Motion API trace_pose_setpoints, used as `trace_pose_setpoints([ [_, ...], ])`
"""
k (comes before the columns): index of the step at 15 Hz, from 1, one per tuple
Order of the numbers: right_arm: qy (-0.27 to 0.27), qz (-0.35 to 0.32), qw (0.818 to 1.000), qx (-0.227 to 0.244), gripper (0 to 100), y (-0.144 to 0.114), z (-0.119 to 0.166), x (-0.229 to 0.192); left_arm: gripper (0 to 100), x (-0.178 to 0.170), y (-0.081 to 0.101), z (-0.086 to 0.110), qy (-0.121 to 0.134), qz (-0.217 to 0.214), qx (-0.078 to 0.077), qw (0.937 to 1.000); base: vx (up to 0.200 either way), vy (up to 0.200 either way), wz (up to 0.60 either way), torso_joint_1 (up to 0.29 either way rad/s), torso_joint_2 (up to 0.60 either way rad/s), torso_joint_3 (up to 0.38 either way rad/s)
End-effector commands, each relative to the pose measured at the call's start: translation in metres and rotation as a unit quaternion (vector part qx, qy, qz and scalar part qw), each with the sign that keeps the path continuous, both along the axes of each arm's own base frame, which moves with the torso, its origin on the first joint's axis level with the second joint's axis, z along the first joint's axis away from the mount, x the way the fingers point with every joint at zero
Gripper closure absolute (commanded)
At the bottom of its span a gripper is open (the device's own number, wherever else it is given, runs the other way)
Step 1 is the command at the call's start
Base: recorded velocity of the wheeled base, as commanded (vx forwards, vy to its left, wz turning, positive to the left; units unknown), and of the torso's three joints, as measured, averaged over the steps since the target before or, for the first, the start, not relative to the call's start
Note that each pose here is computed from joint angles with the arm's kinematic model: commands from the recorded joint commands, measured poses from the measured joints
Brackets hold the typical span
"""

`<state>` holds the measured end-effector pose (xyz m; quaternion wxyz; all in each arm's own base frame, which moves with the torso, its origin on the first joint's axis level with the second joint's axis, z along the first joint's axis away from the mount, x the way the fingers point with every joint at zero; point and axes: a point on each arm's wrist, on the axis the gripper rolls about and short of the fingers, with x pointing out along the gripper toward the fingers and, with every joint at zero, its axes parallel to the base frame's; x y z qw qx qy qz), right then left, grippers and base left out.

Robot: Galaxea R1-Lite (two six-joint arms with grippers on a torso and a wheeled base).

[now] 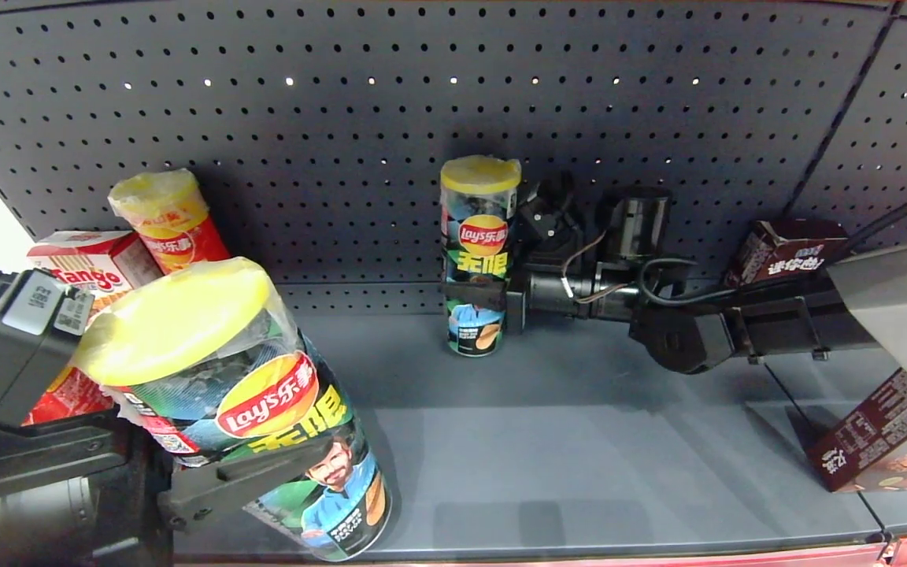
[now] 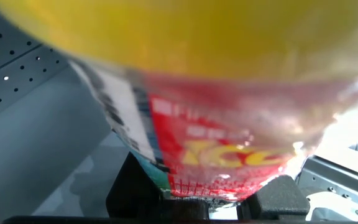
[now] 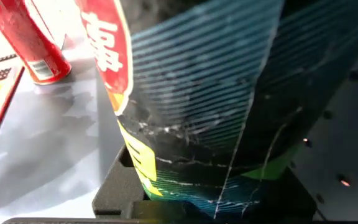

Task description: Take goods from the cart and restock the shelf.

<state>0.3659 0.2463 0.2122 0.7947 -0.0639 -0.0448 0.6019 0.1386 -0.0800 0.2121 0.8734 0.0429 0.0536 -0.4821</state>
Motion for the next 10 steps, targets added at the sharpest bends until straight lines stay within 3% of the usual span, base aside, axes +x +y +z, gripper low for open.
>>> trace_pose_setpoints([
  [1,-0.016,-0.008,1.0,0.011,100,-0.008,0.027,-0.031,100,0.0,0.0,0.001,-0.001,0.001,0.0,1.0,0.0,0.0,0.0,0.0,0.0,0.0],
  [8,0.003,0.012,1.0,-0.003,100,-0.025,0.035,-0.115,100,-0.001,0.0,0.001,-0.003,-0.001,-0.001,1.0,0.0,0.0,0.0,0.0,0.0,0.0],
  [10,0.004,-0.012,1.0,-0.003,100,-0.027,0.005,-0.133,100,-0.001,0.0,0.001,-0.003,0.0,-0.001,1.0,0.0,0.0,0.0,0.0,0.0,0.0],
])
